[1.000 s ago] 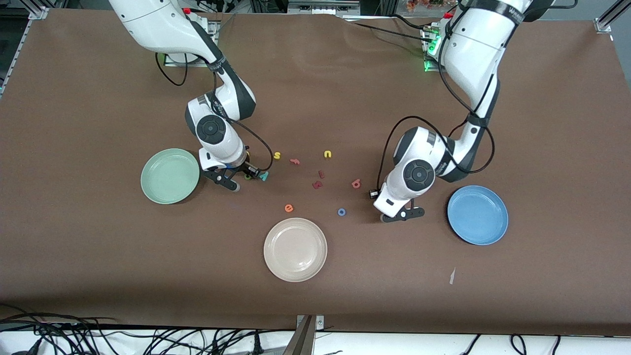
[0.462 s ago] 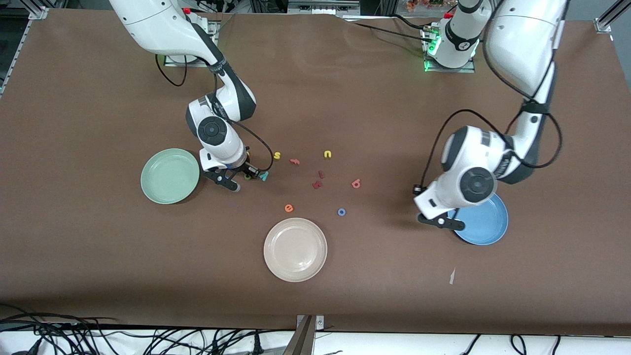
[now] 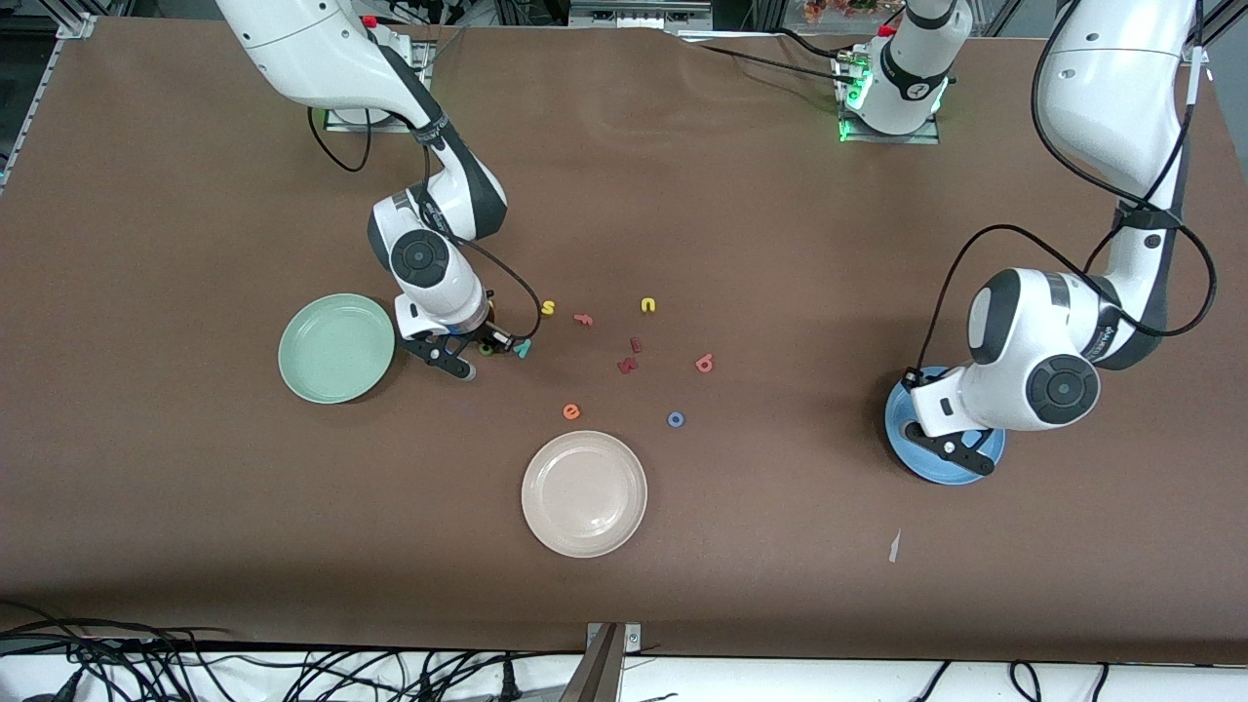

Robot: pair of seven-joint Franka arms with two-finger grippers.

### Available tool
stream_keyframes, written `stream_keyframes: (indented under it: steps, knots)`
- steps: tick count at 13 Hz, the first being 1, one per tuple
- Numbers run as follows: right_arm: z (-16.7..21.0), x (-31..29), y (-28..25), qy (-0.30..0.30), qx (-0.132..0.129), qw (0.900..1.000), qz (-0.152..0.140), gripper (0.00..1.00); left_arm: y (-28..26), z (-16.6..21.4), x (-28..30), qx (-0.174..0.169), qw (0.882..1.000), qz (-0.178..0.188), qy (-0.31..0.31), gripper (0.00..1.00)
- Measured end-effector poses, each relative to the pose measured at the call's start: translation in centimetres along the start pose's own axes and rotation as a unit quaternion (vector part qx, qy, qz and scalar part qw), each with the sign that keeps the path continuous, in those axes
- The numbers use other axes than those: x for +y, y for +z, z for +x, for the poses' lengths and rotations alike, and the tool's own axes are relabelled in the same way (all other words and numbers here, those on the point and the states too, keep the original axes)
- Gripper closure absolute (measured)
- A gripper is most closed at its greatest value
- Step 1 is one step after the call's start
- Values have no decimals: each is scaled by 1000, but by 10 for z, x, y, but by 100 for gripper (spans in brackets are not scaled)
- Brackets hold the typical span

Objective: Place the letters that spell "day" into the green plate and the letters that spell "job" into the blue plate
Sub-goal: 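Drop the J on the blue plate while the right gripper drops the green letter, then grasp the pink letter with the left gripper while the right gripper grasps yellow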

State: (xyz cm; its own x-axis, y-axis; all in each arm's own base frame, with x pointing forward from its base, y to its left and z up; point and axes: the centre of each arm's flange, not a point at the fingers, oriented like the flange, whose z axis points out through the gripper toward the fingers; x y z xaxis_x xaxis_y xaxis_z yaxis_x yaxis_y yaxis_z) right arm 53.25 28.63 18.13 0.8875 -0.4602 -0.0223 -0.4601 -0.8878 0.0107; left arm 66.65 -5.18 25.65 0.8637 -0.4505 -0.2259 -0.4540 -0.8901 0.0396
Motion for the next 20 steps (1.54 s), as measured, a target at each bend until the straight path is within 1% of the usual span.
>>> stream_keyframes:
  steps: [2, 3, 4, 5, 7, 8, 10, 11, 12, 14, 15, 16, 18, 19, 20]
  knots:
    - [17, 4, -19, 8, 0, 1000, -16, 67, 12, 3, -6, 5, 1000, 12, 9, 84]
    - [30, 9, -38, 10, 1, 1000, -27, 67, 18, 5, -8, 10, 1000, 14, 13, 80]
    - [43, 20, -57, 4, 1, 999, -37, 67, 24, 7, -8, 12, 1000, 15, 14, 79]
    - [56, 34, -74, -7, -3, 999, -49, 67, 25, 9, -8, 14, 1000, 15, 15, 72]
    - [80, 73, -93, -32, -15, 997, -73, 67, 16, 13, -7, 25, 999, 18, 15, 51]
    - [92, 96, -94, -46, -21, 995, -81, 67, 8, 18, -4, 35, 999, 13, 5, 42]
    - [111, 148, -82, -80, -38, 991, -96, 67, 0, 28, 19, 53, 997, -20, -43, 20]
    - [117, 168, -72, -93, -45, 990, -99, 67, -1, 36, 41, 54, 995, -28, -75, 9]
    - [120, 182, -62, -102, -45, 989, -96, 67, -3, 45, 69, 52, 992, -31, -110, 0]
    - [117, 194, -36, -108, -35, 989, -92, 67, -5, 61, 133, 54, 983, -28, -175, 0]
    - [116, 195, -26, -109, -35, 989, -94, 67, -6, 67, 162, 60, 977, -28, -205, 0]
    - [116, 195, -20, -110, -35, 989, -95, 60, -6, 71, 185, 64, 971, -28, -228, 0]
    - [115, 190, -26, -108, -40, 989, -92, 38, -2, 77, 222, 73, 960, -31, -268, 0]
    - [114, 181, -37, -104, -52, 989, -89, 27, 3, 78, 238, 73, 956, -32, -281, 0]
    - [111, 167, -51, -95, -68, 990, -81, 15, 9, 80, 255, 72, 953, -32, -291, 0]
